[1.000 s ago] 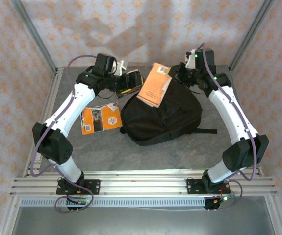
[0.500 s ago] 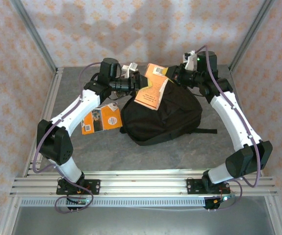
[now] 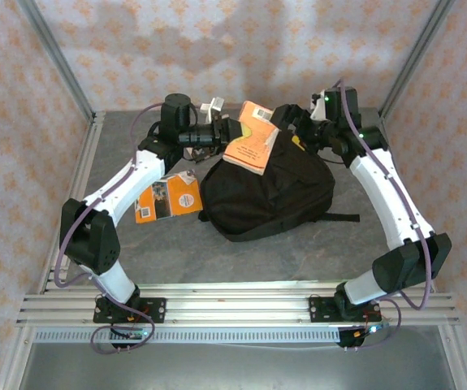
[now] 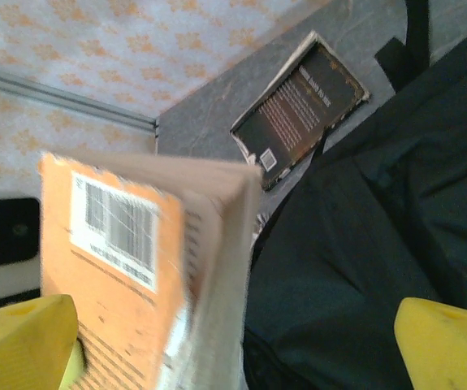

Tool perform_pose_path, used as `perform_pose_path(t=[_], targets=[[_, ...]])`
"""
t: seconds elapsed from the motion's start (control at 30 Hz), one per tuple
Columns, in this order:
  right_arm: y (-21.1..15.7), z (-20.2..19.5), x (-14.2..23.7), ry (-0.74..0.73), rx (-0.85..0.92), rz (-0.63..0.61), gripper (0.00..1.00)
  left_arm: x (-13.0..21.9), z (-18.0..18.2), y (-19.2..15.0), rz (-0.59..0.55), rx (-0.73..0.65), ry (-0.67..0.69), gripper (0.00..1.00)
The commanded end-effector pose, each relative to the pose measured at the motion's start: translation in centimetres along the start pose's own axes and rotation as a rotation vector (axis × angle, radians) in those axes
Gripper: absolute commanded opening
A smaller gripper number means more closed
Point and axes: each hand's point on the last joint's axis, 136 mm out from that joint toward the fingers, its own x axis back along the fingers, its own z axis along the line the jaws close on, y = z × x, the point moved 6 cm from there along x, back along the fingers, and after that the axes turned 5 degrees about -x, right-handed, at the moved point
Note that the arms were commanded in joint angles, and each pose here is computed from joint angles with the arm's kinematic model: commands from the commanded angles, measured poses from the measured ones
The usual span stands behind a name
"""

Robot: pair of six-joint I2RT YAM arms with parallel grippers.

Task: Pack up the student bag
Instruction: Rotate the book.

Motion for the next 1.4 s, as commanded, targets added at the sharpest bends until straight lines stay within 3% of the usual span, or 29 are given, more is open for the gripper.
perform_pose_path(t=[0.0, 0.23, 0.3, 0.4, 0.5, 0.67, 0.7, 0.77, 0.83, 0.97, 1.03, 1.13, 1.37], targets=[[-0.9, 1.2, 0.1, 0.147, -0.086, 0.053, 0.99, 1.7, -4.6, 1.0, -0.08, -0.095, -0.12, 0.0], [-0.2, 3.9, -1.3, 0.46, -0.18, 0.118, 0.97, 1.8, -5.6, 1.4, -0.108, -0.067, -0.207, 0.0], [0.3, 4.2, -0.9, 0.462, -0.164, 0.075, 0.88, 1.7, -5.1, 1.1, -0.097, -0.063, -0.184, 0.0], [0.8, 4.9, -0.4, 0.51, -0.158, 0.048, 0.63, 1.5, -4.2, 0.4, -0.075, -0.052, -0.15, 0.0], [1.1, 6.0, -0.6, 0.579, -0.164, 0.082, 0.5, 0.8, -3.7, -0.8, -0.031, -0.049, -0.114, 0.0], [1.2, 6.1, -0.7, 0.529, -0.129, 0.096, 0.14, 0.7, -2.0, -1.6, 0.001, -0.073, 0.074, 0.0], [1.2, 6.1, -0.6, 0.514, -0.128, 0.088, 0.09, 0.7, -1.6, -1.6, 0.002, -0.072, 0.11, 0.05], [1.5, 6.0, -0.2, 0.474, -0.125, 0.044, 0.0, 0.6, -0.8, -1.3, -0.001, -0.056, 0.159, 0.3], [2.1, 5.3, 0.5, 0.396, -0.155, -0.064, 0.0, 0.8, 0.1, -0.7, -0.039, -0.015, 0.192, 0.49], [3.7, 4.2, 2.8, 0.306, -0.278, -0.332, 0.0, 1.7, 1.3, 0.8, -0.215, 0.11, 0.171, 0.67], [4.1, 3.4, 3.3, 0.291, -0.391, -0.435, 0.0, 1.9, 1.2, 1.2, -0.287, 0.142, 0.139, 0.72], [4.2, 3.3, 2.8, 0.357, -0.509, -0.463, 0.0, 2.0, 1.2, 1.7, -0.329, 0.192, 0.132, 0.75], [3.2, 4.4, 3.0, 0.361, -0.529, -0.522, 0.0, 1.5, 0.9, 2.8, -0.442, 0.351, -0.01, 0.77]])
